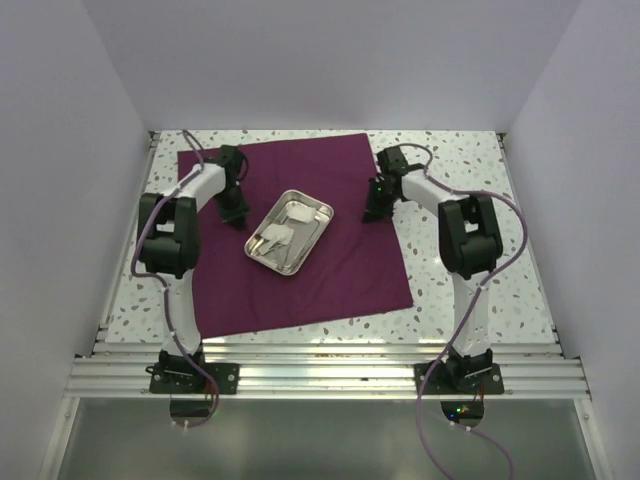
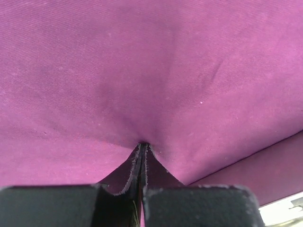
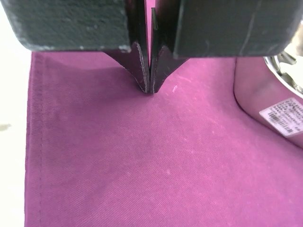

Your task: Prepare the surgical pack

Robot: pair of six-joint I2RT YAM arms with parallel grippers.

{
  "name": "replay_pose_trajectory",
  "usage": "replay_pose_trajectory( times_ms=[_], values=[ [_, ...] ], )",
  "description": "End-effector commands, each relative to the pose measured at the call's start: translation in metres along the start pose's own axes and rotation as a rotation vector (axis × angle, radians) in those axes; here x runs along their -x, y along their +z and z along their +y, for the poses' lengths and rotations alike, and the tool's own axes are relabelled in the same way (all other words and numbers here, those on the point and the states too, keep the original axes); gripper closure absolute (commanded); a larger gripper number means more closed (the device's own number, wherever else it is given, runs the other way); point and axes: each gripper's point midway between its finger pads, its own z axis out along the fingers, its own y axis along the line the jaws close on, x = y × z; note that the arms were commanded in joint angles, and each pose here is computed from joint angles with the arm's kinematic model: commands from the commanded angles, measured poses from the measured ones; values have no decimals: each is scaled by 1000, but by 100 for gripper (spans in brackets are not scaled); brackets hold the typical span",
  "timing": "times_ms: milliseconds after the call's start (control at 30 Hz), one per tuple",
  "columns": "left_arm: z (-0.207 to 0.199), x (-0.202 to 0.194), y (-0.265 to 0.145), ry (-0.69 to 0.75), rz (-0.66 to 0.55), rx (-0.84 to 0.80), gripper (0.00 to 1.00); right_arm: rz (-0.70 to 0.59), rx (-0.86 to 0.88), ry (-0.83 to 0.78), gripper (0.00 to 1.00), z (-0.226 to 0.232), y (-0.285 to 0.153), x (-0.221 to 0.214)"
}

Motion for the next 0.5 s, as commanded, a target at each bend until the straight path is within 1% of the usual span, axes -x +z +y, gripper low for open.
replay_pose_trajectory(
  times_ms=[0, 33, 67, 100, 167, 200, 267, 300, 333, 367, 400, 467],
  values=[
    [-37, -6, 40, 92, 75, -66, 99, 120, -143, 99, 100, -61, -3, -54],
    [-38, -9, 42, 130, 101, -53, 99, 136, -147, 119, 100, -65, -6, -63],
    [-53, -1, 38, 156, 78, -71, 99, 132, -148, 149, 100, -70, -16, -68],
    [-56, -4, 47, 179, 95, -60, 98, 190, -160, 197, 100, -80, -18, -95],
    [-74, 5, 45, 207, 64, -85, 98, 228, -166, 233, 100, -89, -31, -124],
    [-86, 4, 49, 215, 76, -133, 97, 236, -179, 252, 100, -92, -36, -133],
    [-109, 17, 43, 241, 40, -202, 95, 244, -180, 276, 100, -96, -53, -154],
    [-117, 14, 51, 251, 64, -226, 95, 244, -179, 298, 100, -97, -58, -161],
    [-124, 14, 51, 265, 69, -247, 94, 251, -149, 311, 100, -92, -63, -169],
    [-139, 24, 43, 277, 41, -289, 92, 257, -134, 322, 100, -91, -67, -176],
    [-147, 20, 48, 281, 64, -322, 90, 261, -121, 336, 100, -93, -72, -187],
    [-154, 28, 42, 268, 46, -342, 87, 275, -73, 327, 100, -86, -77, -195]
  ],
)
